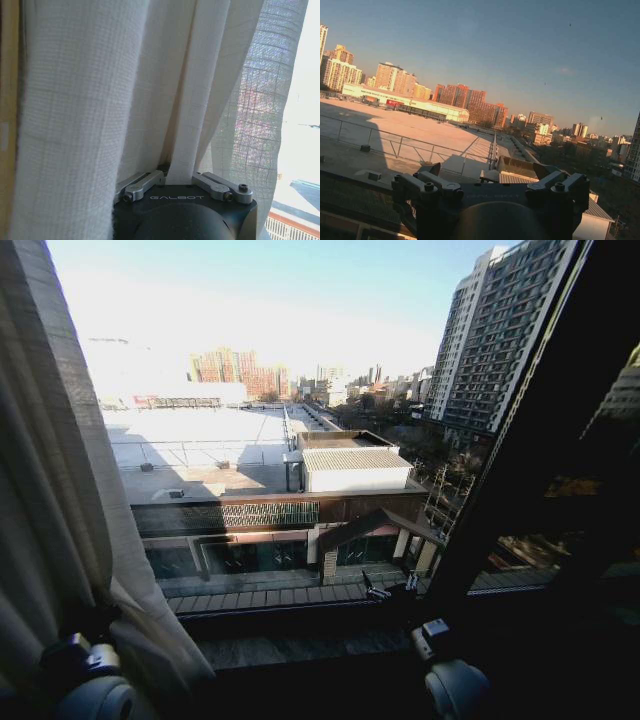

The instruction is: Open the curtains by pulling them apart, changing their state from closed to fully open.

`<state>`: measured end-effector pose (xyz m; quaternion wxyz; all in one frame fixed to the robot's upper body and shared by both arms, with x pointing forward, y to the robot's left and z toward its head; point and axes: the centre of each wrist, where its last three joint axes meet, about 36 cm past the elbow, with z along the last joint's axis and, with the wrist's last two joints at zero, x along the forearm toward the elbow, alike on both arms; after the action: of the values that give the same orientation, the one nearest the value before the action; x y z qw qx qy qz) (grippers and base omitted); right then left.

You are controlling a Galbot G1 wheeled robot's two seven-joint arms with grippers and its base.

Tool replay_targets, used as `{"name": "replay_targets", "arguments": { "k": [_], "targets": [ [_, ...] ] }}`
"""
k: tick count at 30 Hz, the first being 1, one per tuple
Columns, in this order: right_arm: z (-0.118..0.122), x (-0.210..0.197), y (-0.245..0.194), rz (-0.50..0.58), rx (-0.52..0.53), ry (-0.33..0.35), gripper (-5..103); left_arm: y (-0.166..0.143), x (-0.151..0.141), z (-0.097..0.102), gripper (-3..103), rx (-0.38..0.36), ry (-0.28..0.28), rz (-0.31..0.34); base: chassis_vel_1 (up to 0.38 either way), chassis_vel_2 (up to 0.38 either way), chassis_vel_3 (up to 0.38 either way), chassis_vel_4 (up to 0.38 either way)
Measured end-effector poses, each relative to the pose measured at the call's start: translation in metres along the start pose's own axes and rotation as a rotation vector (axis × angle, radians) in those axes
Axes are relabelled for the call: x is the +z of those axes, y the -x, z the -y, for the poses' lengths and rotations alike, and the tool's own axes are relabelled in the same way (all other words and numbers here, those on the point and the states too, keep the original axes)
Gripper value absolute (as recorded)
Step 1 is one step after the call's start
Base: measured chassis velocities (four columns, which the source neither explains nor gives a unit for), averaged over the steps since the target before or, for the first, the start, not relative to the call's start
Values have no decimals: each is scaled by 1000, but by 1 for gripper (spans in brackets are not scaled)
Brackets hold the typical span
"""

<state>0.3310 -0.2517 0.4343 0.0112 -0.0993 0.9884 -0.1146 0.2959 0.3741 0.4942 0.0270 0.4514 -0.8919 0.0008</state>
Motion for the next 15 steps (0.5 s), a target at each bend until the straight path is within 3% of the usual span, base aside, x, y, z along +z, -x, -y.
{"name": "replay_targets", "arguments": {
  "k": [1, 4, 5, 6, 8, 9, 12, 15],
  "targets": [
    [0, 0, 0, 0, 0, 0, 100, 0, 0, 0, 0, 0, 0, 0, 0, 0, 0, 0],
    [-2, 1, 3, 0, -9, -1, 100, 25, -5, -21, 0, -127, -1, 6, 0, 0, 0, 0],
    [-3, 2, 5, 0, -14, -2, 100, 39, -8, -36, 0, -196, -3, 9, 0, 0, 0, 0],
    [-3, 2, 5, 0, -14, -2, 100, 39, -8, -36, 0, -196, -3, 9, 0, 0, 0, 0],
    [-5, 3, 8, -1, -22, -2, 100, 57, -12, -58, 0, -287, -5, 13, 0, 0, 0, 0],
    [-5, 3, 8, -1, -22, -2, 100, 57, -12, -58, 0, -287, -5, 13, 0, 0, 0, 0],
    [-11, 5, 12, -4, -39, -2, 100, 83, -16, -93, 0, -449, -11, 14, 0, 0, 0, 0],
    [-13, 6, 13, -7, -44, -2, 100, 87, -16, -99, -3, -479, -5, 15, 0, 0, 0, 0]
  ]
}}
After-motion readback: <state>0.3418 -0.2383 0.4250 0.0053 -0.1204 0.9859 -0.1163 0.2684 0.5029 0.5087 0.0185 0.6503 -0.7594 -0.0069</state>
